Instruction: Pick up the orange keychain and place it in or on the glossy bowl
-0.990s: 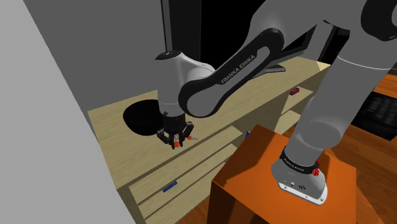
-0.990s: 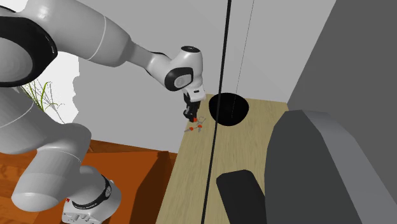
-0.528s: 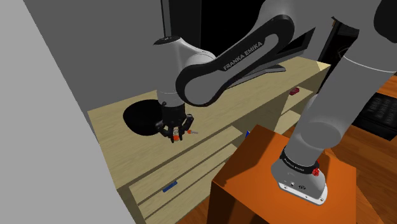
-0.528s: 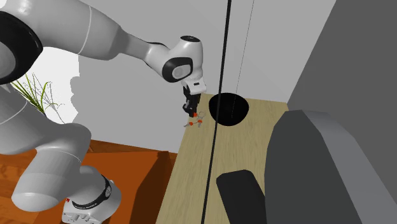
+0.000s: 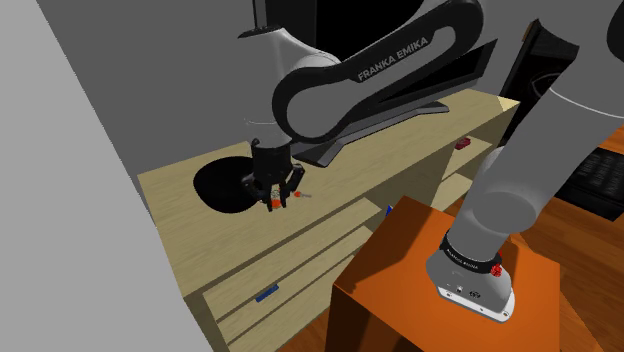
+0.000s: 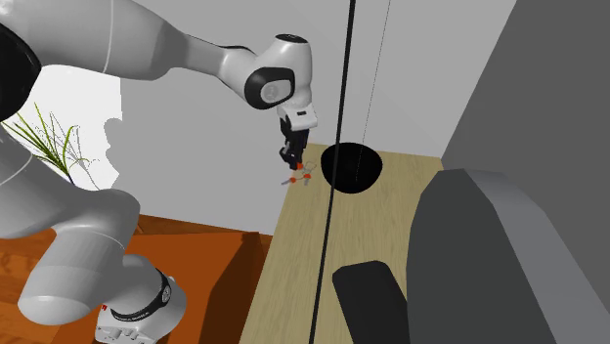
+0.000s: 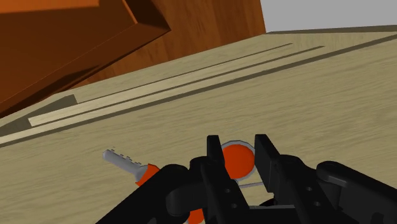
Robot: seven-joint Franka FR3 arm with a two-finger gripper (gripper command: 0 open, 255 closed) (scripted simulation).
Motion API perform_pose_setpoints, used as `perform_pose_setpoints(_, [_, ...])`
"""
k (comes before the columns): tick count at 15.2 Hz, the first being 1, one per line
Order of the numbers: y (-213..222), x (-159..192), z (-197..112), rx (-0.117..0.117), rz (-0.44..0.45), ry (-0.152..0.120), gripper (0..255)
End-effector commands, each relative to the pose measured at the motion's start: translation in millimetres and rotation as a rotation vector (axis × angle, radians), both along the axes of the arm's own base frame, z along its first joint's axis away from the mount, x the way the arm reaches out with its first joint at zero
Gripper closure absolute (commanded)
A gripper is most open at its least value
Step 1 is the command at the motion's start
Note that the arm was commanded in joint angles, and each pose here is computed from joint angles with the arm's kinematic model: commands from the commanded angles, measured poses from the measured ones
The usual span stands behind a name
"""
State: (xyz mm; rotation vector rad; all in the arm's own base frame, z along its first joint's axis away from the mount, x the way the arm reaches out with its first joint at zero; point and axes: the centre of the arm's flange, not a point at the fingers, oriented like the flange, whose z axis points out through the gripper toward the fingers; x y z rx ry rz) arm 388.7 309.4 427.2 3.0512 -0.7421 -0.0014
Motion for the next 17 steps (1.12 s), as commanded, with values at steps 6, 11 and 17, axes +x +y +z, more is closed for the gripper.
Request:
perform_pose_setpoints(6, [1.6, 0.0, 37.1, 0.0, 0.0, 0.001, 255])
perform_pose_setpoints(11, [1.6, 0.0, 63.5, 0.0, 0.0, 0.001, 255])
perform_pose_setpoints(17, [11.4, 38.3, 80.9, 0.0, 0.0, 0.001, 255])
